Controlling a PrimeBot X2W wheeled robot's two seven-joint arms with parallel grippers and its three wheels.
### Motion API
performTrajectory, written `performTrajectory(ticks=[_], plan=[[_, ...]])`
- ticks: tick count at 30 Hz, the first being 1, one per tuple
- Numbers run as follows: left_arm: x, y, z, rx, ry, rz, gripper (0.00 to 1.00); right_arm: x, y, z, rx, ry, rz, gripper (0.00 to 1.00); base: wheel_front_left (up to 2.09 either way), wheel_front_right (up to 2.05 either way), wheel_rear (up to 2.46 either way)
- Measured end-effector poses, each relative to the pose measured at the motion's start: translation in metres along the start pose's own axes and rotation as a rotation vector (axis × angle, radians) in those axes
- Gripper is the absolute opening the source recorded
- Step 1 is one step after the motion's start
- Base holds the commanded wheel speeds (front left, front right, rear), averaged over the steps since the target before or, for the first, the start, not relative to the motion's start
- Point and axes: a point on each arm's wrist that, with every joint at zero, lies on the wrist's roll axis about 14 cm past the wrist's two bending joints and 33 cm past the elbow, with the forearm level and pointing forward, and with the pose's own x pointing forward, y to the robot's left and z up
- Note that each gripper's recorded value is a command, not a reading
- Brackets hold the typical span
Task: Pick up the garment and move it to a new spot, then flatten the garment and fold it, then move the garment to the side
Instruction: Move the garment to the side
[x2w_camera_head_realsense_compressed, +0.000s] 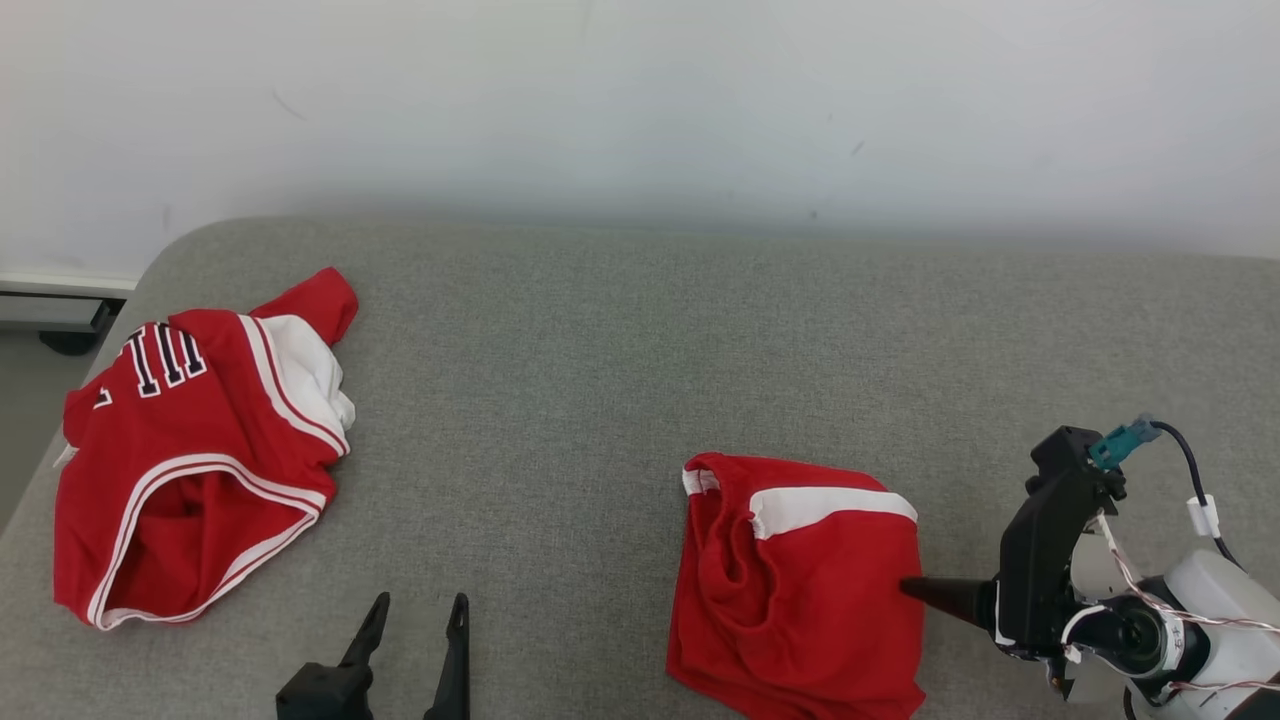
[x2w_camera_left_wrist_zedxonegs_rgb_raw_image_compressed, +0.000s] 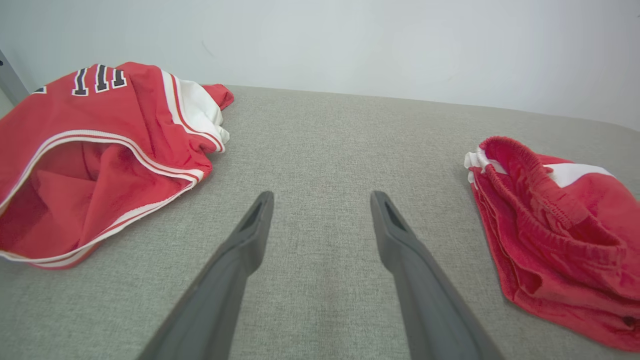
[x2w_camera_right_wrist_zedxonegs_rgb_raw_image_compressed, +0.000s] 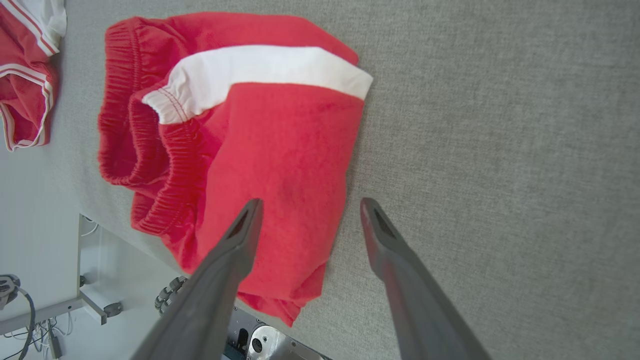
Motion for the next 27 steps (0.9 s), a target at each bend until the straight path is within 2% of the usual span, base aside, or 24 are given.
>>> performTrajectory(ticks=[9,21,22,23,24,25,27], plan=[[0.005,-0.001,0.004,-0.005,-0.007,0.004,1.00,0.014,-0.004,-0.008,0.056,0.058,-0.001,1.00,0.00,0.00,0.00],[0.005,0.008,-0.003,-0.017,0.017,0.042,1.00,0.040,-0.001,-0.020,0.077,0.171,-0.007,1.00,0.00,0.00,0.00],[0.004,0.008,-0.003,-0.018,0.017,0.044,1.00,0.040,-0.001,-0.021,0.076,0.179,-0.008,0.89,0.00,0.00,0.00],[0.004,0.008,-0.003,-0.019,0.019,0.045,1.00,0.041,-0.001,-0.021,0.076,0.183,-0.009,0.51,0.00,0.00,0.00],[0.004,0.008,-0.003,-0.022,0.019,0.046,1.00,0.042,-0.001,-0.022,0.077,0.191,-0.010,0.18,0.00,0.00,0.00],[0.005,0.008,-0.004,-0.023,0.020,0.047,1.00,0.043,-0.001,-0.022,0.080,0.193,-0.010,0.00,0.00,0.00,0.00],[0.005,0.009,-0.004,-0.025,0.022,0.049,1.00,0.044,0.000,-0.026,0.088,0.210,-0.010,0.00,0.00,0.00,0.00]])
